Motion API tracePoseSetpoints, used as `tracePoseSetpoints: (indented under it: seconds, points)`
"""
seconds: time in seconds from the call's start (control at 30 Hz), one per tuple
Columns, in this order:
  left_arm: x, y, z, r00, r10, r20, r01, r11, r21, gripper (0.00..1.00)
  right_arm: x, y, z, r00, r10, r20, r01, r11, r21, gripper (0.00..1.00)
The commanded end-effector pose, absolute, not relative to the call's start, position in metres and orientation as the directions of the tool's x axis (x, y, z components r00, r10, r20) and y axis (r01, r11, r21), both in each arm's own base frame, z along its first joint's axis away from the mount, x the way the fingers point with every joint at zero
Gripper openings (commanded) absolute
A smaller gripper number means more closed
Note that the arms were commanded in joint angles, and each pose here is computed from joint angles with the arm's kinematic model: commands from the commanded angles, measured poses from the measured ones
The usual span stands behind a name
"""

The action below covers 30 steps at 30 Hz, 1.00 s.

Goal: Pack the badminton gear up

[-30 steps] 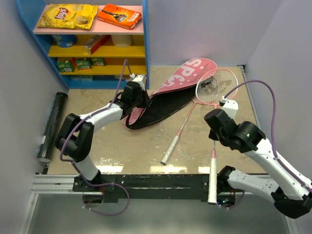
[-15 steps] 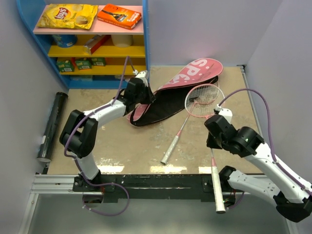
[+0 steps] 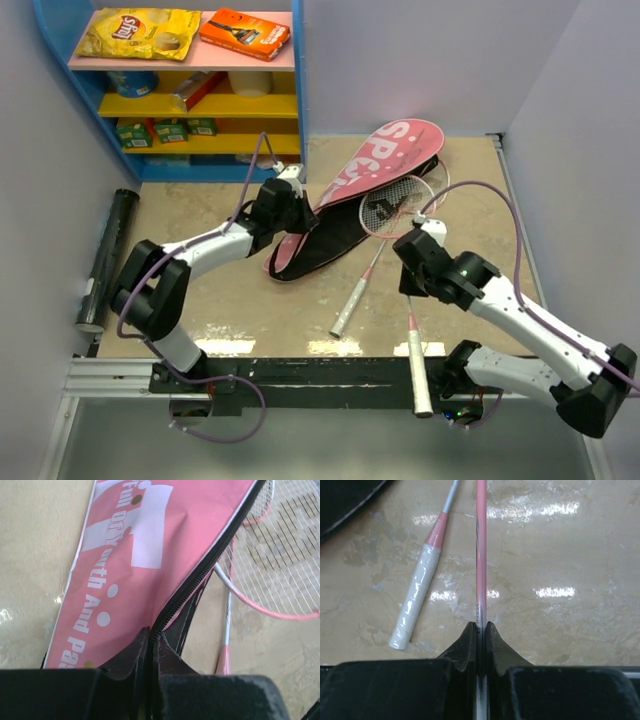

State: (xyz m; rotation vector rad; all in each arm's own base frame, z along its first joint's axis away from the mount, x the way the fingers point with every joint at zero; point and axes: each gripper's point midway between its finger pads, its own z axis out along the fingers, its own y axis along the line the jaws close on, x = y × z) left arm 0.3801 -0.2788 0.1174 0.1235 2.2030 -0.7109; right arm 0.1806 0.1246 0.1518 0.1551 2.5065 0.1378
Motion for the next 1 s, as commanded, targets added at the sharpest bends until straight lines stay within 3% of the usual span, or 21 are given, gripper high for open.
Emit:
tracePoseSetpoints:
  seconds: [0.0,0.57,0.97]
  points:
    - [0.361,-0.278,0.155,-0.613,-0.18,-0.769,0.355,0.807,-0.472,0.0,0.227,0.156,0.162,-0.709,0.221,-0.669,0.099,0.971,0.216,0.0]
    - [0.27,-0.248,0.153,-0.654,-0.13,-0.745,0.401,0.775,-0.488,0.0,0.329,0.244,0.124,-0.606,0.279,-0.745,0.063,0.95,0.305,0.0]
    - [0.227,-0.246,0.126,-0.707,-0.124,-0.696,0.403,0.739,-0.54,0.0,0.386,0.261,0.081,-0.543,0.429,-0.721,0.234,0.903,0.361,0.0]
